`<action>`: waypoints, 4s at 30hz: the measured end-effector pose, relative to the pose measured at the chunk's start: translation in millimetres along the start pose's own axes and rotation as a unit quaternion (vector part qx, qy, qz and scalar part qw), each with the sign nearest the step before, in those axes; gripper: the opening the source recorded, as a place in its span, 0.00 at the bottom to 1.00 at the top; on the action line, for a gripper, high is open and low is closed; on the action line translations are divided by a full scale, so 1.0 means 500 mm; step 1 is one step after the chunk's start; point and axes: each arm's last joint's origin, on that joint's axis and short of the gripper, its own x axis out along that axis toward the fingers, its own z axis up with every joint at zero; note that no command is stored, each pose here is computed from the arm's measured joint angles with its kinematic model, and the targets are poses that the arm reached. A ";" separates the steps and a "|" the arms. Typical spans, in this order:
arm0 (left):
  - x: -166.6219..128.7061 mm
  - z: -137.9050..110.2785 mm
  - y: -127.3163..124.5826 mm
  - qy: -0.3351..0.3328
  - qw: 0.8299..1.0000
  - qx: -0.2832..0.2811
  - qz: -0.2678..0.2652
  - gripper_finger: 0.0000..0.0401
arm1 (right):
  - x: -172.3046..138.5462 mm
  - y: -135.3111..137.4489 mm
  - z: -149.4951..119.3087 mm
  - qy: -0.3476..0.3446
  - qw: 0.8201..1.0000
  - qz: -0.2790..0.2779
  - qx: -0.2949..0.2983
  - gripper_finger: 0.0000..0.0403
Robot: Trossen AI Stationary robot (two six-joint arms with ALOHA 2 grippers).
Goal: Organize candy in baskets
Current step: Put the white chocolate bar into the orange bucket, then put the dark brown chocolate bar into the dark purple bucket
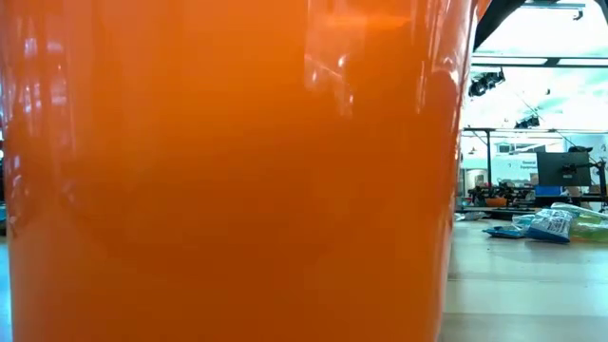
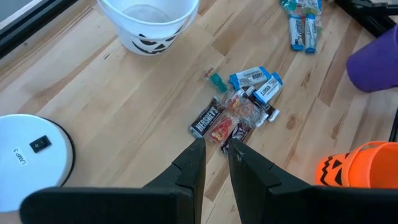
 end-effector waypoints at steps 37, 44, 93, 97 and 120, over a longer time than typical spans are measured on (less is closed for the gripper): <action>0.000 -0.001 -0.001 -0.003 0.996 0.083 0.008 0.14 | -0.461 0.491 -0.138 -0.180 0.921 0.290 0.189 0.00; 0.000 -0.002 -0.003 0.003 0.993 0.114 -0.009 0.14 | -0.461 0.624 -0.118 -0.232 0.862 0.382 0.238 0.00; 0.000 -0.003 -0.006 0.010 0.984 0.174 -0.036 0.14 | -0.363 0.644 0.019 -0.089 0.955 0.268 0.091 0.29; 0.000 -0.003 -0.006 0.009 0.984 0.174 -0.036 0.14 | -0.416 0.564 -0.011 -0.079 0.988 0.109 0.071 0.28; -0.005 0.038 -0.020 -0.104 0.987 0.112 -0.046 0.14 | -0.244 0.124 -0.061 -0.051 0.999 0.002 0.011 0.27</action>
